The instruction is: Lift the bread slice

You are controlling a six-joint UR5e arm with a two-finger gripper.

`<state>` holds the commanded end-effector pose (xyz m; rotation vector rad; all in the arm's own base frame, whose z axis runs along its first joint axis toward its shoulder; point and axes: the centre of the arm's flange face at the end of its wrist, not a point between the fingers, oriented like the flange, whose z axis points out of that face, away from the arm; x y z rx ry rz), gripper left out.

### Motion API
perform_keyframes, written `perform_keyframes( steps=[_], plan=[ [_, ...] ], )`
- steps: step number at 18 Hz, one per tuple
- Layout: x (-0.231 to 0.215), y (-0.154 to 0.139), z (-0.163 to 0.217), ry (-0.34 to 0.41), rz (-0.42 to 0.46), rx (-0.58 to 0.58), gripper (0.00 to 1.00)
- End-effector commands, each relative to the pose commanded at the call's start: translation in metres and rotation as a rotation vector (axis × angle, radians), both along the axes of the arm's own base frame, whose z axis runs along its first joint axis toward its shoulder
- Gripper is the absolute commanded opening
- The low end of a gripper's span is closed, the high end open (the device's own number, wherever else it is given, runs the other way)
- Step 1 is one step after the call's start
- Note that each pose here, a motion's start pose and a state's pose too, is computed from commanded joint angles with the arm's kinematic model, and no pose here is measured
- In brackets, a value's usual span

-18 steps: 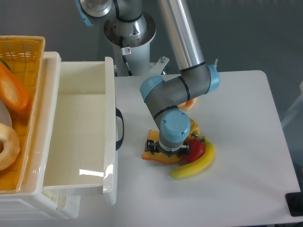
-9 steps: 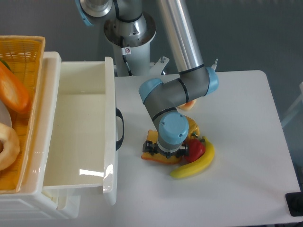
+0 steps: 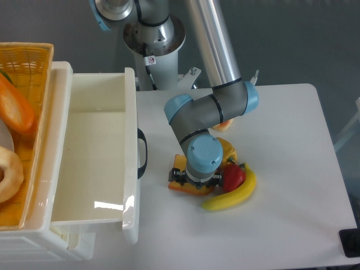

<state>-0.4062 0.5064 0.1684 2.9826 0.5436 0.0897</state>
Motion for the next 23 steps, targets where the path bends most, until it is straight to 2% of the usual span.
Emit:
perform_keyframes(
  steps=[2, 3, 6, 7, 9, 13, 18, 20, 23],
  plan=[
    [0.0, 0.0, 0.002, 0.002, -0.002, 0.002, 0.42],
    [-0.001, 0.001, 0.001, 0.001, -0.001, 0.003, 0.3],
    [0.0, 0.001, 0.002, 0.0, -0.004, 0.003, 0.21],
    [-0.001, 0.001, 0.004, 0.002, -0.004, 0.004, 0.14],
    [-0.002, 0.0, 0.011, 0.008, -0.003, 0.009, 0.09],
    [-0.004, -0.003, 0.042, 0.03, -0.01, 0.029, 0.09],
    [-0.02, -0.013, 0.101, 0.059, -0.104, 0.057, 0.09],
    [-0.026, -0.024, 0.112, 0.056, -0.126, 0.054, 0.09],
    [-0.04, -0.045, 0.143, 0.089, -0.219, 0.079, 0.09]
  ],
)
